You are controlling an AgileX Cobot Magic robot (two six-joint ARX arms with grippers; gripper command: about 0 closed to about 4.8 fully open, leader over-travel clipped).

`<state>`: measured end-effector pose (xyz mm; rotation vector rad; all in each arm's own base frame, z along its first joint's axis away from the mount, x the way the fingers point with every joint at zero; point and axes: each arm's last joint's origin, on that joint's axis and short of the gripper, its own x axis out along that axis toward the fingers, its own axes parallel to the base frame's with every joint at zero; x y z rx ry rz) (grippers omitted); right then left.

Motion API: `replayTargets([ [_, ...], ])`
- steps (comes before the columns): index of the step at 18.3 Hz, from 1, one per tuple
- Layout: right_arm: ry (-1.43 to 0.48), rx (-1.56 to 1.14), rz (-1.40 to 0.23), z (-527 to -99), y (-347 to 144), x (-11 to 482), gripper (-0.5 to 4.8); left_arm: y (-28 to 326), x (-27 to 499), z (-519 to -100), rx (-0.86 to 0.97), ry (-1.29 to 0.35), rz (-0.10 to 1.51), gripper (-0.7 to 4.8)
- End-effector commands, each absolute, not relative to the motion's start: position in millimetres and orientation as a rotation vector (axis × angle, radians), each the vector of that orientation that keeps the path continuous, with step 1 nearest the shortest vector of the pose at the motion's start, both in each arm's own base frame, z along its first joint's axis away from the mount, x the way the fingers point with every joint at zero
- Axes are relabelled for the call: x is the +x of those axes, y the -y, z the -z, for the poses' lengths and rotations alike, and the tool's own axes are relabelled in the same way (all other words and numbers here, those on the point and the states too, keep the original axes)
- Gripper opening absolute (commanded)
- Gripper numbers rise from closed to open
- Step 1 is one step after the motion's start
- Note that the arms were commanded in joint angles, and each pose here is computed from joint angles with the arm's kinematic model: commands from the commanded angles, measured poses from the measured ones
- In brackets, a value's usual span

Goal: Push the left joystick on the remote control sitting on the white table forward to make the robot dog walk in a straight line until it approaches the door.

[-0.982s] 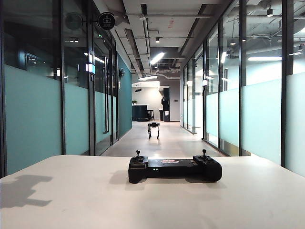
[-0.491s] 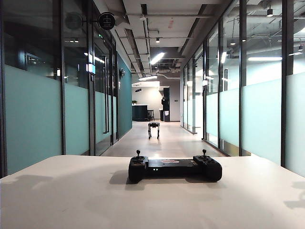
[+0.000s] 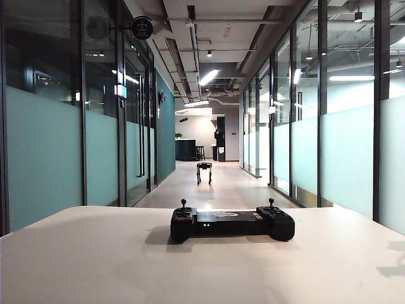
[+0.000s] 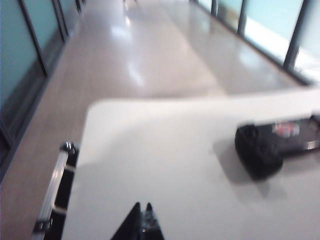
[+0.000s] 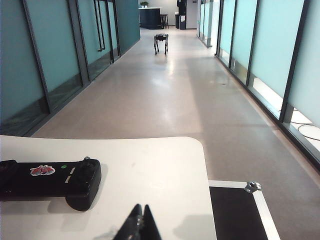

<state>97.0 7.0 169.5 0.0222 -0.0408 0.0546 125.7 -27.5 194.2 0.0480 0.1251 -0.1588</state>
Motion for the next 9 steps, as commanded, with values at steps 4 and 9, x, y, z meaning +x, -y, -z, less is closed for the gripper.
replayTargets([
  [4,0.048,0.021,-0.056,-168,-7,97,-0.01,8,107,-206,0.052,0.024,0.121,-0.05],
  [9,0.047,0.021,-0.056,-168,-7,97,-0.01,3,99,-184,0.027,0.072,0.074,-0.05],
])
